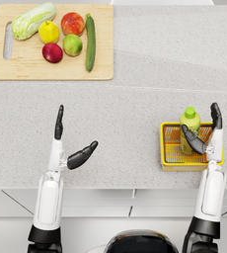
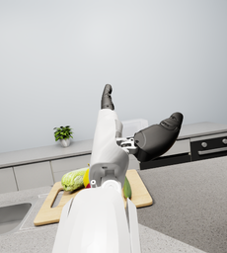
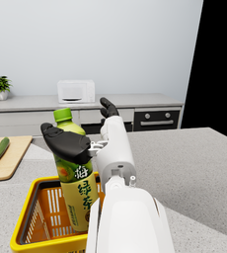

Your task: Pick up the green tea and place it into the yellow basket

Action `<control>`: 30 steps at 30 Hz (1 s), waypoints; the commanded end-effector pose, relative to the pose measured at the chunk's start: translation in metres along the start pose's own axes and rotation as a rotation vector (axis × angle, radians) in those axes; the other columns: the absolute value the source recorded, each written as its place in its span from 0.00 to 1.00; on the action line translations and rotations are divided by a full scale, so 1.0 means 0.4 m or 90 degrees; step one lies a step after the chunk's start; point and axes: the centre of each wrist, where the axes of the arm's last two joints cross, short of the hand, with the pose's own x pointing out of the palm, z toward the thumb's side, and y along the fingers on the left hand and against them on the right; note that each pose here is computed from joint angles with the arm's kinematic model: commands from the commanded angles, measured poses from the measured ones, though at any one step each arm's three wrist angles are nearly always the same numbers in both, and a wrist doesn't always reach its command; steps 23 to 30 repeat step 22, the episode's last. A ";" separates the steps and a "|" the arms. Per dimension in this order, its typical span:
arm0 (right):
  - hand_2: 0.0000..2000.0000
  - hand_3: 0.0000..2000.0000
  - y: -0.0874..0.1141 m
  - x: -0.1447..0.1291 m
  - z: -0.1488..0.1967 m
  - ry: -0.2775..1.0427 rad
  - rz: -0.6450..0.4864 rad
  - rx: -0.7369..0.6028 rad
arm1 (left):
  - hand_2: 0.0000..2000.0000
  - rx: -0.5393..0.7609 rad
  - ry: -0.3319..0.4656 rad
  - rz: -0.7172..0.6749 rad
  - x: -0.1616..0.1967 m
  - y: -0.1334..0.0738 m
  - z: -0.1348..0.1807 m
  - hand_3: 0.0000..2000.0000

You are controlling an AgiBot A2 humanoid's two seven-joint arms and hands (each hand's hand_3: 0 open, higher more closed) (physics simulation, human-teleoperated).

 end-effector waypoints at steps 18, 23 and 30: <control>0.00 0.00 -0.029 -0.048 0.170 0.010 -0.067 -0.218 | 0.00 0.024 -0.006 0.204 -0.197 0.055 0.012 0.00; 0.00 0.00 -0.029 -0.048 0.169 0.010 -0.067 -0.217 | 0.00 0.023 -0.006 0.208 -0.200 0.052 0.010 0.00; 0.00 0.00 -0.029 -0.048 0.169 0.010 -0.067 -0.217 | 0.00 0.023 -0.006 0.208 -0.200 0.052 0.010 0.00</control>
